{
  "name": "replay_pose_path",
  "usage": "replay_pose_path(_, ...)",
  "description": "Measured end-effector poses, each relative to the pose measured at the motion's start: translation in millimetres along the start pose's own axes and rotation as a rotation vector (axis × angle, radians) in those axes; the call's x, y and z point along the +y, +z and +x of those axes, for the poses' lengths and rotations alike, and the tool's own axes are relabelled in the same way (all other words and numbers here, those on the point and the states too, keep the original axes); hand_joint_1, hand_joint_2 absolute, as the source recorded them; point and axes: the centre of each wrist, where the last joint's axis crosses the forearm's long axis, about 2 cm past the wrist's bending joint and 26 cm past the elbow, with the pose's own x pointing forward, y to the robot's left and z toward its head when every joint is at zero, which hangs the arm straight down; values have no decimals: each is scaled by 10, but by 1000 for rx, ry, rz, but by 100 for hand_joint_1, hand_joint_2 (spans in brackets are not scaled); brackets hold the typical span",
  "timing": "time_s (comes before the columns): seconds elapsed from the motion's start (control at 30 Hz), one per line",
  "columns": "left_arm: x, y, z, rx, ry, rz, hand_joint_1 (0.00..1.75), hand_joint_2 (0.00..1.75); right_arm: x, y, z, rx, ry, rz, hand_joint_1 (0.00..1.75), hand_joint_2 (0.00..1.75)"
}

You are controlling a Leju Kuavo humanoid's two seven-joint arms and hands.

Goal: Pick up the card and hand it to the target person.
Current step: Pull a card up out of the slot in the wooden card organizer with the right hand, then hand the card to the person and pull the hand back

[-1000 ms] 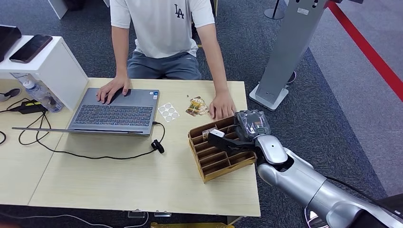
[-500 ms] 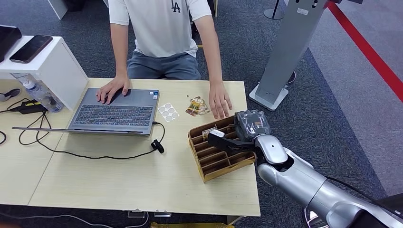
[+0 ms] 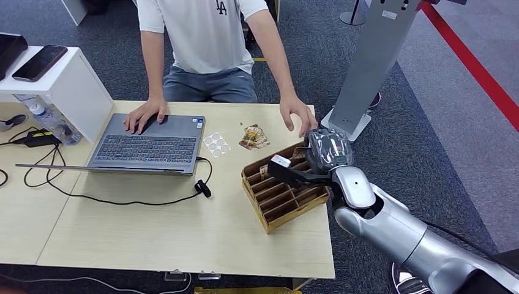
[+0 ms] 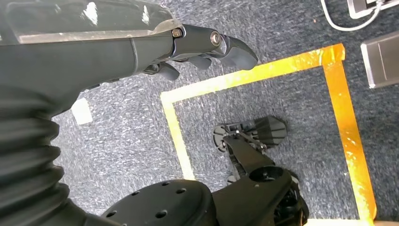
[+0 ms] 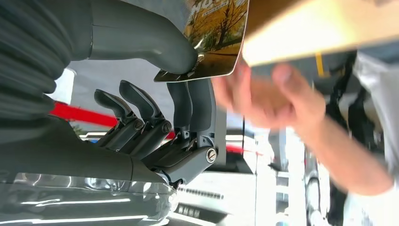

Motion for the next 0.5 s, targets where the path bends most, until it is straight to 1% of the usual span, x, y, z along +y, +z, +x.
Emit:
replay_pose_path(0.03,-7,0,2,2,1,1,0,175,-49,16,38,-10,-2,-34,169,175)
replay_pose_path(0.1,-20,0,5,4,3,2,0,175,-39,72,117,-24,-10,-56,169,175)
replay_pose_path(0.23,-27,1,5,3,3,3,0,175,179,184,213,-19,-50,-47,169,175)
replay_pose_path(0.37,-32,0,6,0,4,3,0,175,398,309,253,21,-106,-26,169,175)
replay_pose_path(0.5,-30,1,3,2,7,0,0,175,511,410,261,38,-124,0,169,175)
